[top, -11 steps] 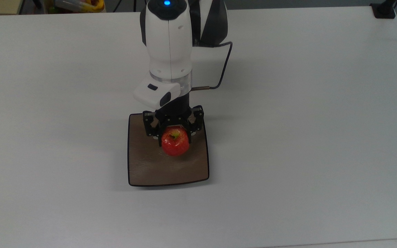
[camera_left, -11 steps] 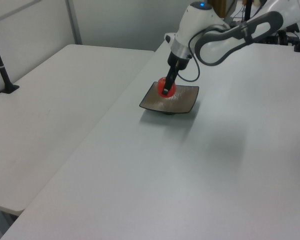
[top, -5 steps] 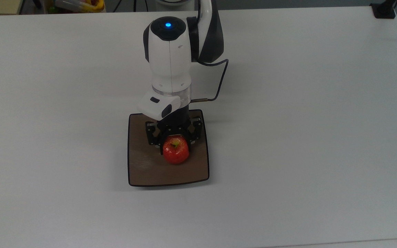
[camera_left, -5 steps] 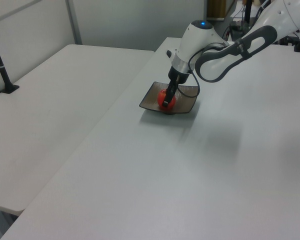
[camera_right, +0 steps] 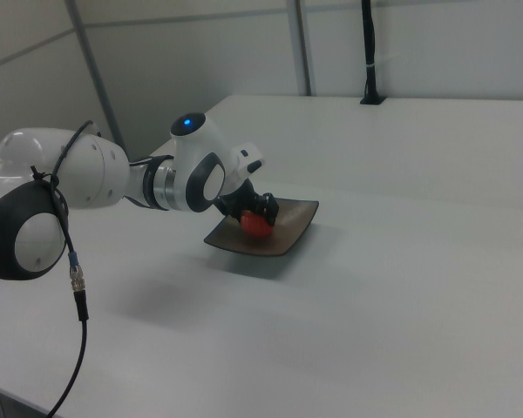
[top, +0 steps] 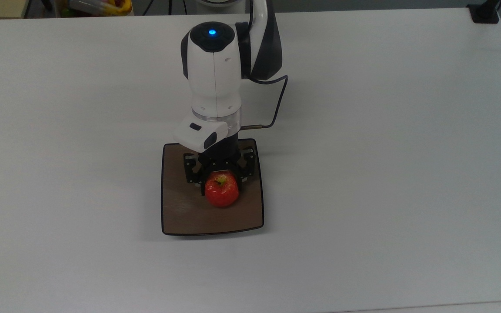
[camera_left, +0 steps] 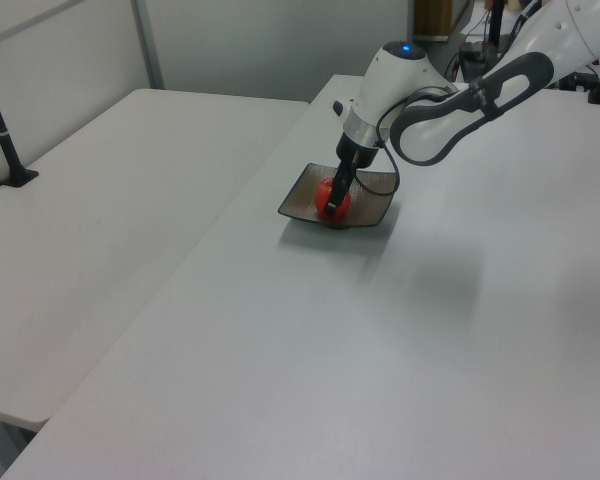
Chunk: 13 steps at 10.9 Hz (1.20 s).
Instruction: Apples placed on a ceramic plate
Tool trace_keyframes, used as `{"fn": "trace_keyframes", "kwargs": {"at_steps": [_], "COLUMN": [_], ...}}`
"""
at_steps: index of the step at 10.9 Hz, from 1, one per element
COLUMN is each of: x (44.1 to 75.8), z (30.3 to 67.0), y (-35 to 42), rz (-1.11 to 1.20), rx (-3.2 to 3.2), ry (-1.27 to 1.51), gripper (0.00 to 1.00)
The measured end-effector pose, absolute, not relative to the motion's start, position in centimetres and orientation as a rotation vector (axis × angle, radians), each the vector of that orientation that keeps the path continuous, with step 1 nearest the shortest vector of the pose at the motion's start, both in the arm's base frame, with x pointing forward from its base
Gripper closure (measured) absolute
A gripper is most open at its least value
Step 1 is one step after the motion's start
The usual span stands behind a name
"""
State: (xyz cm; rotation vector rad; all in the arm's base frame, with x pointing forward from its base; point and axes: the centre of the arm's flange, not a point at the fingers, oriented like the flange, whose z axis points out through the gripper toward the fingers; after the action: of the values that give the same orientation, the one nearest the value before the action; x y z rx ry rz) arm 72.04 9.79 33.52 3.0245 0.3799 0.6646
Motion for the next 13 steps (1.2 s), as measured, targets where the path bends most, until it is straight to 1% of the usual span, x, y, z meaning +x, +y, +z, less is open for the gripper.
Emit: {"fn": "trace_keyframes", "kwargs": {"at_steps": [1,2,3,8,9,10,12,13], "x": [72.0,72.0,72.0,72.0,72.0,71.6,69.5,67.4], "z": [33.4,33.3,33.2,33.8,35.2,37.3,44.0,48.3], "y": [9.8,9.8,9.8,9.8,9.8,9.7,9.3,8.8], "rz": [0.663,0.661,0.659,0.670,0.696,0.680,0.577,0.494], "rx": [3.025,3.025,3.026,3.023,3.019,3.021,3.039,3.053], "ry": [0.380,0.380,0.380,0.380,0.376,0.371,0.353,0.327], "gripper": [0.16,0.02,0.00,0.00,0.00,0.00,0.00,0.00]}}
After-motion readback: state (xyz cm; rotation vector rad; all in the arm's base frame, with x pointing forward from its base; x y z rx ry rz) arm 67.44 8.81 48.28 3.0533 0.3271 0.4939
